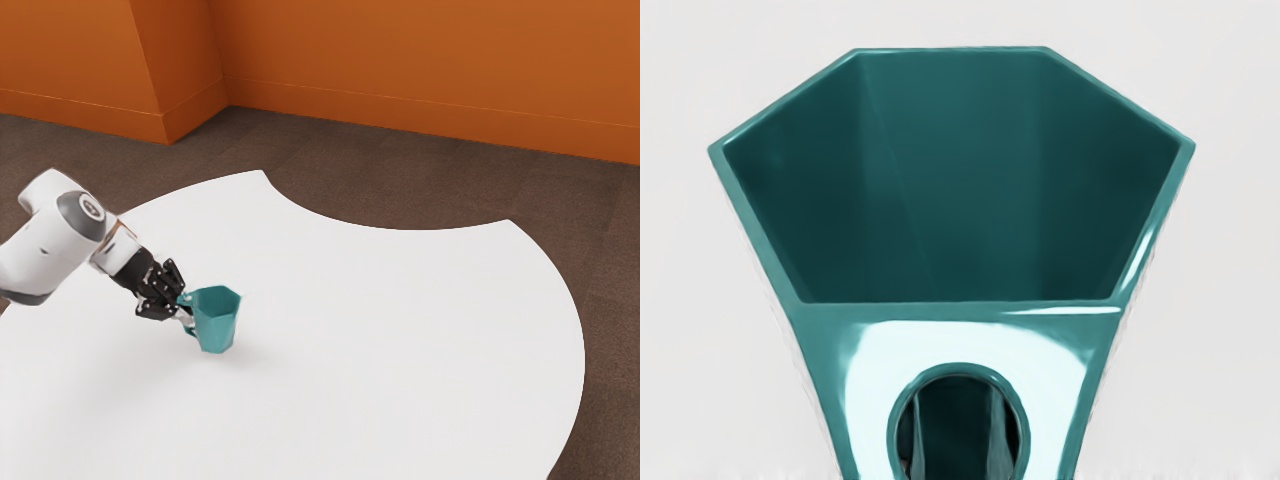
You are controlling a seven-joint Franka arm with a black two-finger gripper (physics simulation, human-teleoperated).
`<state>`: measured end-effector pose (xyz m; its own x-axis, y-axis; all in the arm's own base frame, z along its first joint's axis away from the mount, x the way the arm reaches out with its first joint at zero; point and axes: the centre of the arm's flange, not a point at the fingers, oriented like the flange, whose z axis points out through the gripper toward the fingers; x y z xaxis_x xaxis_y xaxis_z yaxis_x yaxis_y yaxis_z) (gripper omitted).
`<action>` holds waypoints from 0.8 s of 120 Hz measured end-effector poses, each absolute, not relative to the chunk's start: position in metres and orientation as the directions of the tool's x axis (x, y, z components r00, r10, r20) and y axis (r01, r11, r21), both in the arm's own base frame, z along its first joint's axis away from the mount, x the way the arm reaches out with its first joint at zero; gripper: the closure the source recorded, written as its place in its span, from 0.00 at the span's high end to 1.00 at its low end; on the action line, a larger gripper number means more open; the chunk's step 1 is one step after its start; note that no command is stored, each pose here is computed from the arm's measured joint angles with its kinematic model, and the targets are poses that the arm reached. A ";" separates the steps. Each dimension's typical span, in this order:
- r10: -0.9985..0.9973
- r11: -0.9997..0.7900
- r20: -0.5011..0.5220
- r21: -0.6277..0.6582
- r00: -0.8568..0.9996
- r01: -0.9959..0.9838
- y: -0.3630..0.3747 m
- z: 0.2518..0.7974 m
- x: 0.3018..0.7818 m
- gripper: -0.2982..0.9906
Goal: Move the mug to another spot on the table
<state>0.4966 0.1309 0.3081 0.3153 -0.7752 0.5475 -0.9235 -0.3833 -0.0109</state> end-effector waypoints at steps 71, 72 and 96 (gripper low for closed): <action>-0.815 -0.200 0.572 -0.130 0.092 -0.971 0.131 0.280 0.498 0.57; -0.816 -0.198 0.572 -0.131 0.089 -0.971 0.131 0.280 0.498 0.57; -0.822 -0.158 0.568 -0.168 0.035 -0.973 0.132 0.286 0.497 0.69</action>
<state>0.4968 0.1324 0.2864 0.0353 -0.8221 0.5683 -0.9729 -0.1582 -0.1684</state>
